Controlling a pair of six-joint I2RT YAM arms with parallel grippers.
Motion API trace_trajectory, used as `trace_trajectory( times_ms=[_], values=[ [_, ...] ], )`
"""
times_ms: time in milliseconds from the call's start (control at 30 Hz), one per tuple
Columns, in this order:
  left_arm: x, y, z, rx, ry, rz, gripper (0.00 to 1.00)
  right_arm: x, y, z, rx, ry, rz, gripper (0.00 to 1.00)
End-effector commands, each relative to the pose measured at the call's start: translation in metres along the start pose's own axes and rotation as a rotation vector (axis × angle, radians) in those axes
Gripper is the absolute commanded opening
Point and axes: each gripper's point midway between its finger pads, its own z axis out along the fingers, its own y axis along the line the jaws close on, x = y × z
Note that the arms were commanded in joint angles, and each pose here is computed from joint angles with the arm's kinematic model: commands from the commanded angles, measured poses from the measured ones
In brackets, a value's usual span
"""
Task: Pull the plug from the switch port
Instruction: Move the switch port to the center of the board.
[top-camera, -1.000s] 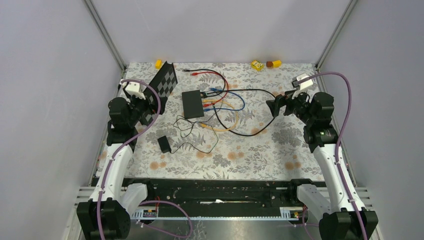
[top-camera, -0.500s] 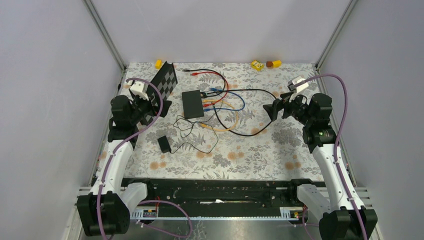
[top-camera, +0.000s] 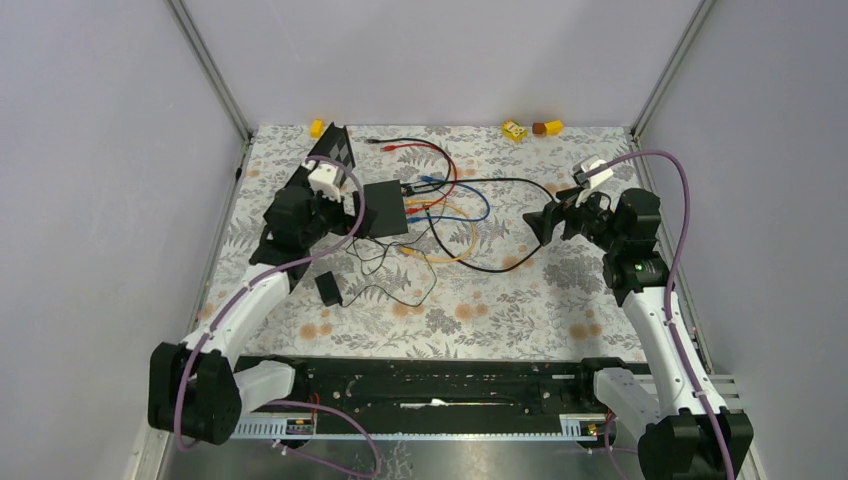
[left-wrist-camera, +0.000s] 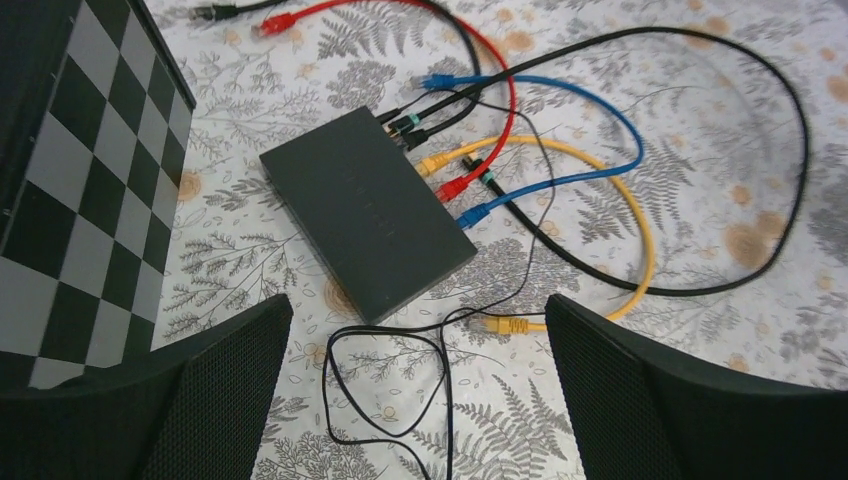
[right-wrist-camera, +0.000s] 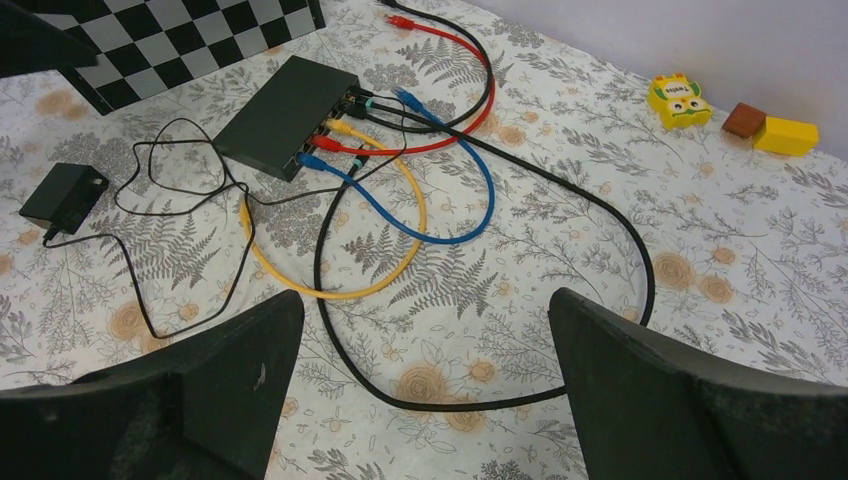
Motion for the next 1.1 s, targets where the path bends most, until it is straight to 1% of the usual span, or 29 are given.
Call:
trace_trajectory(
  times_ms=[0,133,267,367,467,533,567,600,700,800,900,1067],
  values=[
    [-0.029,0.007,0.022,-0.116,-0.074,0.042,0.99,-0.008,0.002,0.001,-0.019,-0.043,-0.021,1.0],
    [-0.028,-0.011,0.048,-0.11,-0.063,0.142,0.99,-0.004,0.001,0.004,-0.022,-0.03,-0.013,1.0],
    [-0.025,-0.039,0.076,-0.017,-0.024,0.242,0.99,-0.003,-0.002,0.004,-0.006,-0.029,-0.029,1.0],
    [-0.006,-0.061,0.099,0.095,0.045,0.289,0.98,-0.004,-0.005,0.003,0.009,-0.025,-0.042,1.0],
    [0.019,-0.084,0.121,0.207,0.158,0.38,0.9,-0.004,-0.005,0.002,0.014,-0.026,-0.048,1.0],
    [0.041,-0.089,0.134,0.24,0.257,0.436,0.88,-0.002,-0.005,0.003,0.01,-0.021,-0.046,1.0],
    [0.047,-0.089,0.142,0.245,0.289,0.456,0.87,-0.001,-0.005,0.003,0.007,-0.02,-0.045,1.0],
    [0.045,-0.091,0.151,0.242,0.298,0.471,0.87,-0.001,-0.004,0.003,0.004,-0.02,-0.045,1.0],
    [0.059,-0.092,0.169,0.244,0.348,0.475,0.84,-0.001,-0.004,0.003,0.0,-0.019,-0.046,1.0],
    [0.071,-0.101,0.18,0.283,0.378,0.476,0.83,0.001,-0.004,0.004,-0.003,-0.015,-0.046,1.0],
    [0.081,-0.108,0.19,0.311,0.393,0.476,0.83,0.002,-0.003,0.005,-0.01,-0.012,-0.045,1.0],
    [0.092,-0.112,0.206,0.313,0.411,0.478,0.81,0.003,-0.001,0.005,-0.018,-0.011,-0.044,1.0]
  ],
)
